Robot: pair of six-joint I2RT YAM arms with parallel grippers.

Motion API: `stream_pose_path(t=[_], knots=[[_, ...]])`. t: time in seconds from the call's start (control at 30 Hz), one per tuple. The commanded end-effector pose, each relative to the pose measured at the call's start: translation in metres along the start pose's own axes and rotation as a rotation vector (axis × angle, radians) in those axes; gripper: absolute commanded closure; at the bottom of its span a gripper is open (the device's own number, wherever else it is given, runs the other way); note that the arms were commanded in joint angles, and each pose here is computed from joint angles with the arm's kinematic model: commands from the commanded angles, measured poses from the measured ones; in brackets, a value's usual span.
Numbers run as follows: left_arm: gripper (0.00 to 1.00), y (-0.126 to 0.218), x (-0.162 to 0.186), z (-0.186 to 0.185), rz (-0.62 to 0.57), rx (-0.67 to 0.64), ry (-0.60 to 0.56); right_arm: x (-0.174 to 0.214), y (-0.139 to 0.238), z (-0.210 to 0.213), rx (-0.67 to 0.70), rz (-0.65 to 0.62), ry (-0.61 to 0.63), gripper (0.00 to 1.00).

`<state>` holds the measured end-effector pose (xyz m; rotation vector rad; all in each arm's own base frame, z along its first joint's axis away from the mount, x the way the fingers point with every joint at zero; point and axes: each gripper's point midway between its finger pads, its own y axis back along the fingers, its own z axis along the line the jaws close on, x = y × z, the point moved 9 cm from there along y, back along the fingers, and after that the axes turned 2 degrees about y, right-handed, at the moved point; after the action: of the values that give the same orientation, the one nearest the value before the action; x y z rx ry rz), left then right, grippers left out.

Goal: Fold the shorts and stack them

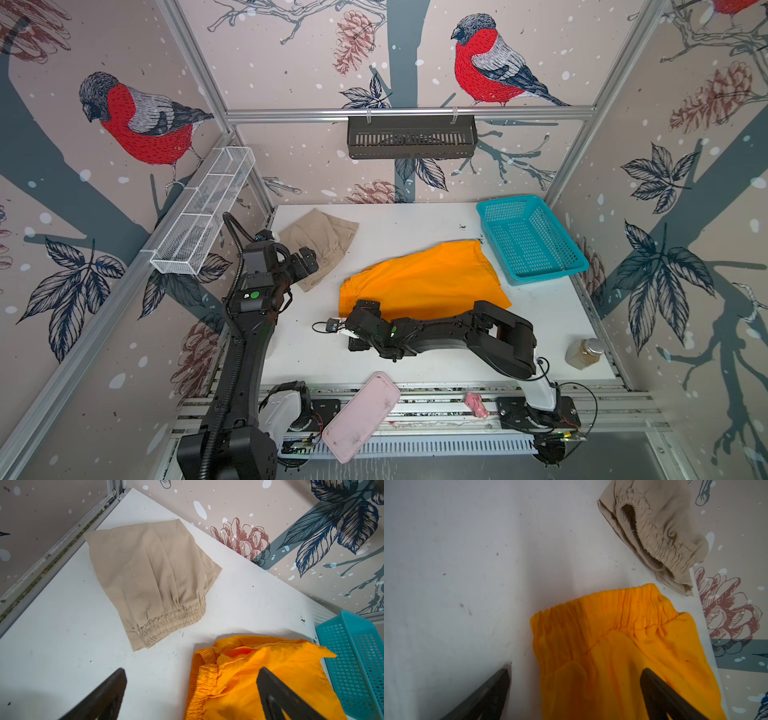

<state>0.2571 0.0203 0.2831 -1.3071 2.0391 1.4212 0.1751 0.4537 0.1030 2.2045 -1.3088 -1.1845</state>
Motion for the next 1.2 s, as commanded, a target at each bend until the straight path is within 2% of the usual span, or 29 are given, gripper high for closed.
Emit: stream_pose_path(t=[0.0,0.1,0.13,0.2,0.3,0.43,0.6,0.77,0.97,1.17], knots=[[0.02,-0.001,0.003,0.002,0.029,0.012,-0.008,0.014,-0.011,0.004,0.03,0.098,0.09,0.0],[0.02,-0.006,0.005,0.003,0.045,0.019,-0.004,0.022,-0.018,0.003,0.017,0.129,0.085,0.0],[0.02,-0.007,0.005,0.003,0.051,0.022,-0.003,0.024,-0.019,0.002,0.007,0.129,0.075,0.03],[0.02,-0.01,0.006,0.004,0.062,0.024,-0.004,0.026,-0.02,0.0,-0.026,0.121,0.05,0.16],[0.02,-0.014,0.009,0.005,0.081,0.027,0.001,0.024,-0.016,-0.008,-0.089,0.06,-0.017,0.56],[0.02,-0.019,0.016,0.007,0.116,0.038,0.011,0.02,-0.003,-0.026,-0.168,-0.059,-0.132,0.94],[0.02,-0.027,0.03,0.009,0.154,0.094,0.046,0.025,0.019,-0.046,-0.189,-0.216,-0.253,0.98],[0.02,-0.049,0.065,0.01,0.267,0.288,0.171,0.04,0.037,-0.064,-0.189,-0.357,-0.394,0.99],[0.02,-0.066,0.1,0.004,0.332,0.354,0.208,0.046,0.037,-0.065,-0.179,-0.371,-0.427,0.99],[0.02,-0.08,0.121,0.002,0.384,0.466,0.308,0.046,0.038,-0.064,-0.151,-0.385,-0.433,0.99]])
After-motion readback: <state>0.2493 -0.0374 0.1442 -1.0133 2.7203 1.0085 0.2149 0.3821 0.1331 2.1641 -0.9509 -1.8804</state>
